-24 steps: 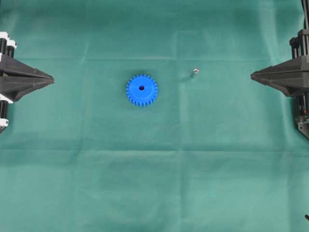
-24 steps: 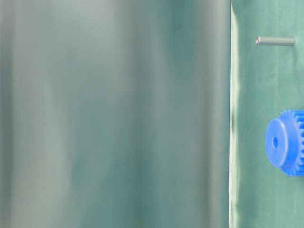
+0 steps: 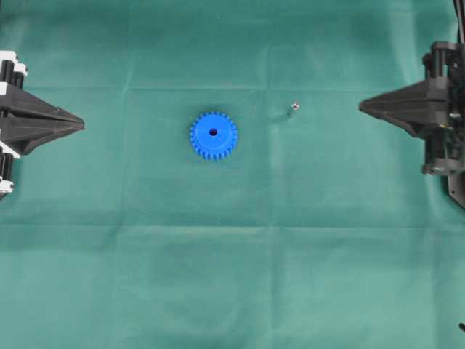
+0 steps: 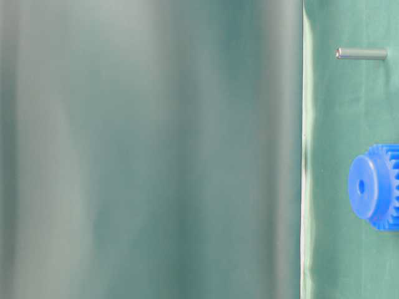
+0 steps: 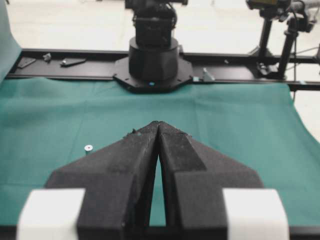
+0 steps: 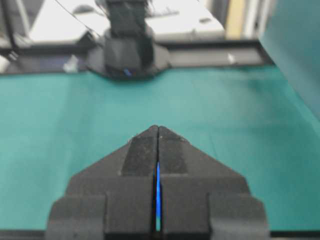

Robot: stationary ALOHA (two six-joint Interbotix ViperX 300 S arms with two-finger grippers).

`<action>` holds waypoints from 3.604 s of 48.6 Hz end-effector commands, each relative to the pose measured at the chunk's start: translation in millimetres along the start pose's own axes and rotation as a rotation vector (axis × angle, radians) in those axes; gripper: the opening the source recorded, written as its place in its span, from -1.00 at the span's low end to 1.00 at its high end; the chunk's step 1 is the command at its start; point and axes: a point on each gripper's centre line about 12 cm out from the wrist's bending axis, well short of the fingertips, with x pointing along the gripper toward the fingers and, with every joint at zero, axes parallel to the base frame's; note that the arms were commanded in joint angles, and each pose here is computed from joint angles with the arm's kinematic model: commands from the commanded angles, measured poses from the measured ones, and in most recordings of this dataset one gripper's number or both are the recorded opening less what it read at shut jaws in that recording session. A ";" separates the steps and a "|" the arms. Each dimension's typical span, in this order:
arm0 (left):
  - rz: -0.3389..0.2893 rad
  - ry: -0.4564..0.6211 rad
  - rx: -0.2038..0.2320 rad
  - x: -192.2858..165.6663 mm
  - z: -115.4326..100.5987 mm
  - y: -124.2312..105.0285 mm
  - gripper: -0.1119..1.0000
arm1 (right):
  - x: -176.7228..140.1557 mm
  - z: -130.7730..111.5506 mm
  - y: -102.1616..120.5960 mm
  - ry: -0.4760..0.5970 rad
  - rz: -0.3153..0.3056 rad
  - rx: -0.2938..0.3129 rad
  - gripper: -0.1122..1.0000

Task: Insert the shaft placed at a random location into the center hole of the medium gear at another random location.
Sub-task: 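Move the right gripper toward the silver shaft right of the gear, then lower the right gripper over the shaft and close on it, then lift the shaft and carry it left over the blue gear's hole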

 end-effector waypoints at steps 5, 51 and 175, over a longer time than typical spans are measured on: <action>-0.005 -0.023 0.003 2.4 8.9 -0.9 -0.80 | 18.1 -21.2 -13.4 0.093 -0.058 0.018 -0.41; -0.005 -0.017 0.011 2.4 6.7 -0.9 -0.80 | 88.5 -156.5 -54.8 0.415 -0.187 0.052 0.80; -0.005 -0.006 0.006 2.6 4.8 -0.9 -0.80 | 117.6 -101.5 -40.6 0.334 -0.131 0.045 -0.55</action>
